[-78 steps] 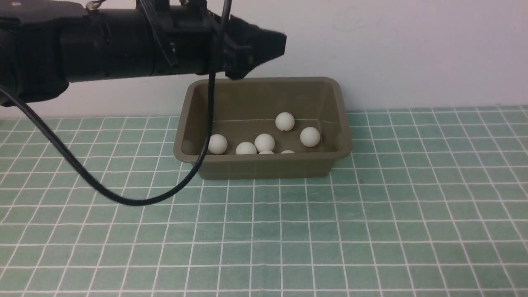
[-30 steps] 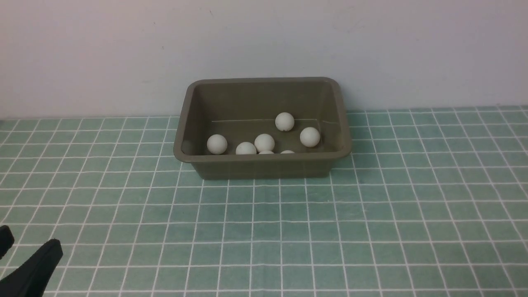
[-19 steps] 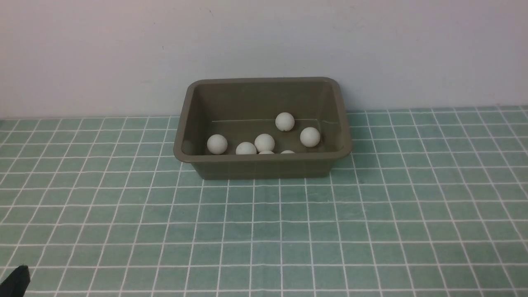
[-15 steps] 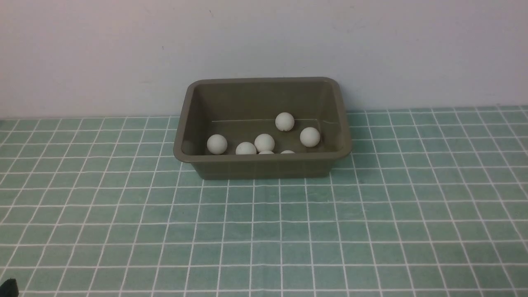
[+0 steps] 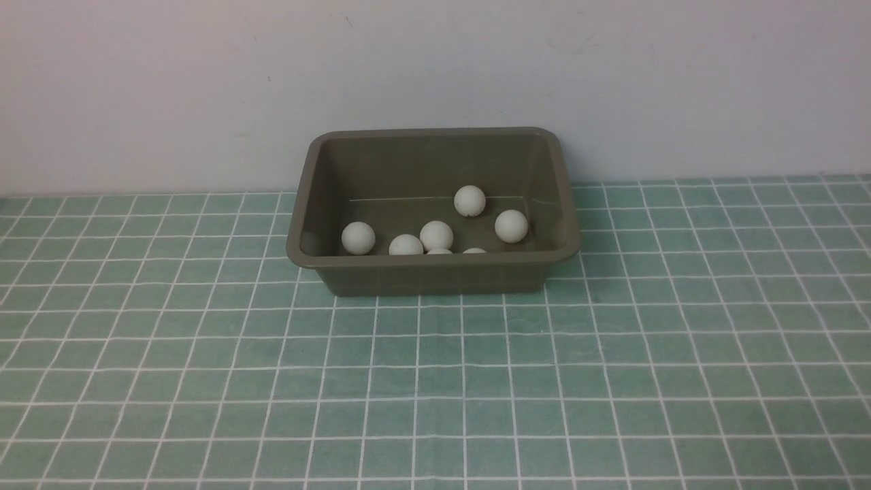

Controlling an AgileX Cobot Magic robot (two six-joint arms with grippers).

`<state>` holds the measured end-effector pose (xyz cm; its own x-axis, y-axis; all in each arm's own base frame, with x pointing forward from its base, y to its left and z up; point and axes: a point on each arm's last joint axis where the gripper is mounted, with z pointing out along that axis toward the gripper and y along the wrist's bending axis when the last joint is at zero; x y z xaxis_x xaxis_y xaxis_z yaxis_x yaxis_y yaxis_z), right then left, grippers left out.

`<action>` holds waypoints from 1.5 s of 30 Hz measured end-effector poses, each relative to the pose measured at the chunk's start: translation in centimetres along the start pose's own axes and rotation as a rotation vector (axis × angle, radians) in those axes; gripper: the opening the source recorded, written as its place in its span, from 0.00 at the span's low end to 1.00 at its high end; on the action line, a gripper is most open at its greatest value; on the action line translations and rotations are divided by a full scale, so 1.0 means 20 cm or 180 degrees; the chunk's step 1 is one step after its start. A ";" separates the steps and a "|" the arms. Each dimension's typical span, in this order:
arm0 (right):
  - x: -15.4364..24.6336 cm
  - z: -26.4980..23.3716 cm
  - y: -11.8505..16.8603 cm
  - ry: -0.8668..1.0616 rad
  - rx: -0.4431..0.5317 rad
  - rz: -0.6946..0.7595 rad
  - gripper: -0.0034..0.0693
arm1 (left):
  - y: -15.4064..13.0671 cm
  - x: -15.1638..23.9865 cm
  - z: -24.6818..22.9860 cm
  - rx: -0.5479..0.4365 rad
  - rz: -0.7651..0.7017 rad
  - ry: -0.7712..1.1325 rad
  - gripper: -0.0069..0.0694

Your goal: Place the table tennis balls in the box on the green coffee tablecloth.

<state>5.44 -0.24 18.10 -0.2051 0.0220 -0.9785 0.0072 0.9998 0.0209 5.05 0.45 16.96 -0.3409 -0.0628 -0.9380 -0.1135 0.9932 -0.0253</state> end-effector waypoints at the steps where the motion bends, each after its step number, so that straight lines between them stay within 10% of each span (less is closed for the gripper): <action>1: 0.00 0.00 0.00 0.0000 0.0000 0.0000 0.48 | 0.00 0.00 0.00 0.0007 -0.0016 -0.0008 0.61; 45: 0.00 0.00 0.00 0.0000 0.0000 0.0000 0.48 | 0.00 -0.01 0.01 0.0020 -0.0037 -0.0129 0.61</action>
<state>5.44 -0.24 18.10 -0.2051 0.0220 -0.9785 0.0072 0.9998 0.0209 5.21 0.42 17.09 -0.3014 -0.0706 -0.9509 -0.1114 0.9930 -0.0384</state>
